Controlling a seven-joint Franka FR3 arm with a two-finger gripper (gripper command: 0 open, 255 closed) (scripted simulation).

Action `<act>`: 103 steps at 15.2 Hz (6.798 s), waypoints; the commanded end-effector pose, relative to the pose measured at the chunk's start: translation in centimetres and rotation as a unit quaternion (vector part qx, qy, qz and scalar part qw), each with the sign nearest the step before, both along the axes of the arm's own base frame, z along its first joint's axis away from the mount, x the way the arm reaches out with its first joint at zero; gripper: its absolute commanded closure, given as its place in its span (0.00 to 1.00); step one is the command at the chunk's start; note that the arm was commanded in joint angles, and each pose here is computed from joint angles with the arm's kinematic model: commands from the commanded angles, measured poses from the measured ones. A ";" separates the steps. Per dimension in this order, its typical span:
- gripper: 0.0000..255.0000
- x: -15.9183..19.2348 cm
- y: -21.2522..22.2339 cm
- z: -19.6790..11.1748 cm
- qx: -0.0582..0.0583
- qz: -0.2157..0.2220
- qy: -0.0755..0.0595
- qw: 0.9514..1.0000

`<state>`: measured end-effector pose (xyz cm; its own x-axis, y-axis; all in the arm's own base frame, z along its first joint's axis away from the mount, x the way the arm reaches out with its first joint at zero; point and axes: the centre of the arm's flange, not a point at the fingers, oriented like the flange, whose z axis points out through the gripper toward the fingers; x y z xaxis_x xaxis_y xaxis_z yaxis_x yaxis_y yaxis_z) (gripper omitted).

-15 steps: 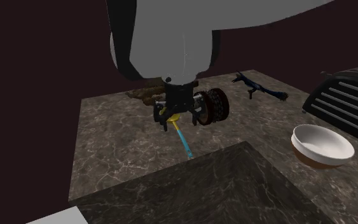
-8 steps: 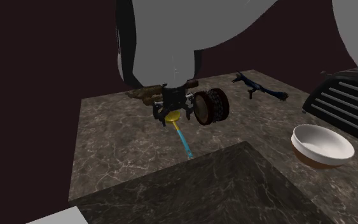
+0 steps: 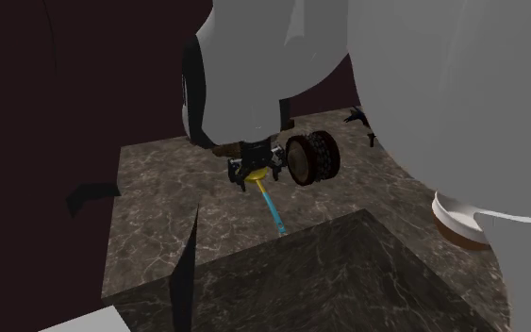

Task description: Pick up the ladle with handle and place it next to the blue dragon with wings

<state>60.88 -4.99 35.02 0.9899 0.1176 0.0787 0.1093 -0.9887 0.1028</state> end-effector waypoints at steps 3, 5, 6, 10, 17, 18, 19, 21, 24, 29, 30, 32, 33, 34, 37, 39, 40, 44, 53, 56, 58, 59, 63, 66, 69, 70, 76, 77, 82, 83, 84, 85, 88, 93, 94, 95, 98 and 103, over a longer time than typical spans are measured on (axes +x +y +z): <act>0.00 0.2 -0.2 -1.7 0.000 0.000 0.000 1.000; 0.00 0.2 -0.2 -1.7 0.000 0.000 0.000 1.000; 0.00 0.2 -0.2 -1.7 0.000 0.000 0.000 1.000; 0.00 0.2 -0.2 -1.7 0.000 0.000 0.000 1.000; 1.00 0.2 -0.2 -1.7 0.000 0.000 0.000 1.000; 1.00 0.2 -0.2 -1.7 0.000 0.000 0.000 1.000; 1.00 0.2 -0.2 -1.7 0.000 0.000 0.000 1.000; 1.00 0.2 -0.2 -1.2 0.000 0.000 0.000 1.000; 1.00 0.2 -0.2 0.4 0.000 0.000 0.000 1.000; 1.00 0.2 -0.2 3.0 0.000 0.000 0.000 1.000; 1.00 0.2 -0.2 3.5 0.000 0.000 0.000 1.000; 1.00 0.2 -0.2 4.6 0.000 0.000 0.000 1.000; 1.00 0.2 -0.2 5.1 0.000 0.000 0.000 1.000; 1.00 0.2 -0.2 5.7 0.000 0.000 0.000 1.000; 1.00 0.2 -0.2 7.2 0.000 0.000 0.000 1.000; 1.00 0.2 -0.2 8.3 0.000 0.000 0.000 1.000; 1.00 0.2 -0.2 8.8 0.000 0.000 0.000 1.000; 1.00 0.2 -0.2 10.9 0.000 0.000 0.000 1.000; 1.00 0.2 -0.2 15.7 0.000 0.000 0.000 1.000; 1.00 0.2 -0.2 17.3 0.000 0.000 0.000 1.000; 1.00 0.2 -0.2 18.3 0.000 0.000 0.000 1.000; 1.00 0.2 -0.2 18.9 0.000 0.000 0.000 1.000; 1.00 0.2 -0.2 21.0 0.000 0.000 0.000 1.000; 1.00 -0.3 -2.8 21.4 0.000 0.000 0.000 1.000; 1.00 -1.0 -6.7 21.4 0.000 0.000 0.000 1.000; 1.00 -1.2 -8.0 21.4 0.000 0.000 0.000 1.000; 1.00 -2.7 -15.8 21.4 0.000 0.000 0.000 1.000; 1.00 -2.9 -17.1 21.4 0.000 0.000 0.000 1.000; 1.00 -4.1 -23.5 21.4 0.000 0.000 0.000 1.000; 1.00 -4.4 -24.8 21.4 0.000 0.000 0.000 1.000; 1.00 -4.6 -26.1 21.4 0.000 0.000 0.000 1.000; 1.00 -4.9 -27.4 21.4 0.000 0.000 0.000 1.000; 1.00 -5.6 -31.3 21.4 0.000 0.000 0.000 1.000; 1.00 -6.2 -34.6 20.4 0.000 0.000 0.000 1.000; 1.00 -6.2 -34.6 19.9 0.000 0.000 0.000 1.000; 1.00 -6.2 -34.6 19.3 0.000 0.000 0.000 1.000; 1.00 -6.2 -34.6 17.8 0.000 0.000 0.000 1.000; 1.00 -6.2 -34.6 15.1 0.000 0.000 0.000 1.000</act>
<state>54.56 -39.51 50.76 0.9899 0.1178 0.0790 0.1095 -0.9887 0.1026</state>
